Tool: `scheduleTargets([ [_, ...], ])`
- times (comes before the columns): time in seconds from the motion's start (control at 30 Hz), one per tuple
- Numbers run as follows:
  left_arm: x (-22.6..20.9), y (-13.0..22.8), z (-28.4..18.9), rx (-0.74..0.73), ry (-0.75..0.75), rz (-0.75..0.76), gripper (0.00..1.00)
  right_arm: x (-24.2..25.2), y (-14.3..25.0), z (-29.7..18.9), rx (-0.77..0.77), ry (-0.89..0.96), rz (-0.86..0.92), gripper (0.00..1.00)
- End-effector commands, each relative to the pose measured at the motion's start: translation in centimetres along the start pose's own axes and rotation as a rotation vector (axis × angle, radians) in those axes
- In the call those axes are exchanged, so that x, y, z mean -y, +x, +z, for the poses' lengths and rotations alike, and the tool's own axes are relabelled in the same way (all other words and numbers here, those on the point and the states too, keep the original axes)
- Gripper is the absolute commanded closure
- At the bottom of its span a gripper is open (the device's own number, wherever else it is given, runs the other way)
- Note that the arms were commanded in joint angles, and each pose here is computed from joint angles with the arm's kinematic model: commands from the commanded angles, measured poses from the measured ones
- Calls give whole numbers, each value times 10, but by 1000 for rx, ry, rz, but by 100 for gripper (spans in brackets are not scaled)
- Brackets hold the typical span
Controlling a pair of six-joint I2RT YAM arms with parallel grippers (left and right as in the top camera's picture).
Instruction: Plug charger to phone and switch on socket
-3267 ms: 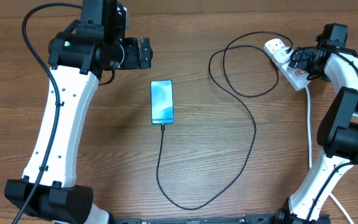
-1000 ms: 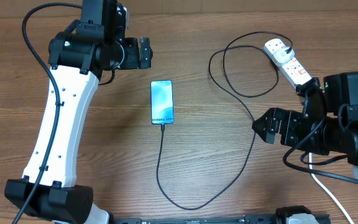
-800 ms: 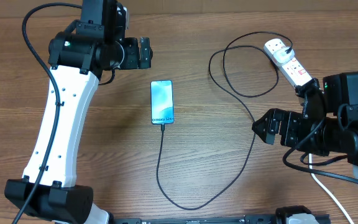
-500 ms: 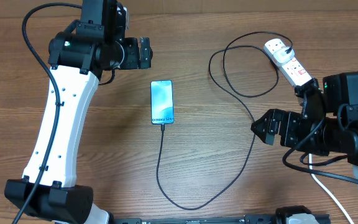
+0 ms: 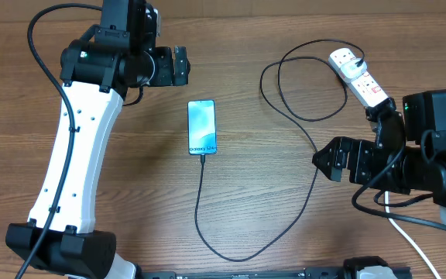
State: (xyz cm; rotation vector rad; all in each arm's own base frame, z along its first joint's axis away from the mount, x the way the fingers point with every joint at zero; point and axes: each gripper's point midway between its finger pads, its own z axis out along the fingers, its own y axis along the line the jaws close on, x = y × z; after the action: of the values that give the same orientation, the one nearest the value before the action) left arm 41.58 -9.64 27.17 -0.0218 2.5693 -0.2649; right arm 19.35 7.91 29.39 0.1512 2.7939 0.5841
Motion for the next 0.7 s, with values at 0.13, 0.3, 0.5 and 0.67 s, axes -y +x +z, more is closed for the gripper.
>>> scheduleTargets([
  [0.13,-2,1,3,-7,-9,-4,0,-5,17,-24,103,-26,-93,0],
  [0.3,-2,1,3,-7,-9,-4,0,-3,19,-32,176,-17,-119,0],
  [0.5,-2,1,3,-7,-9,-4,0,5,31,-25,327,-47,-174,0],
  [0.67,-2,1,3,-7,-9,-4,0,21,32,4,422,-44,-199,0],
])
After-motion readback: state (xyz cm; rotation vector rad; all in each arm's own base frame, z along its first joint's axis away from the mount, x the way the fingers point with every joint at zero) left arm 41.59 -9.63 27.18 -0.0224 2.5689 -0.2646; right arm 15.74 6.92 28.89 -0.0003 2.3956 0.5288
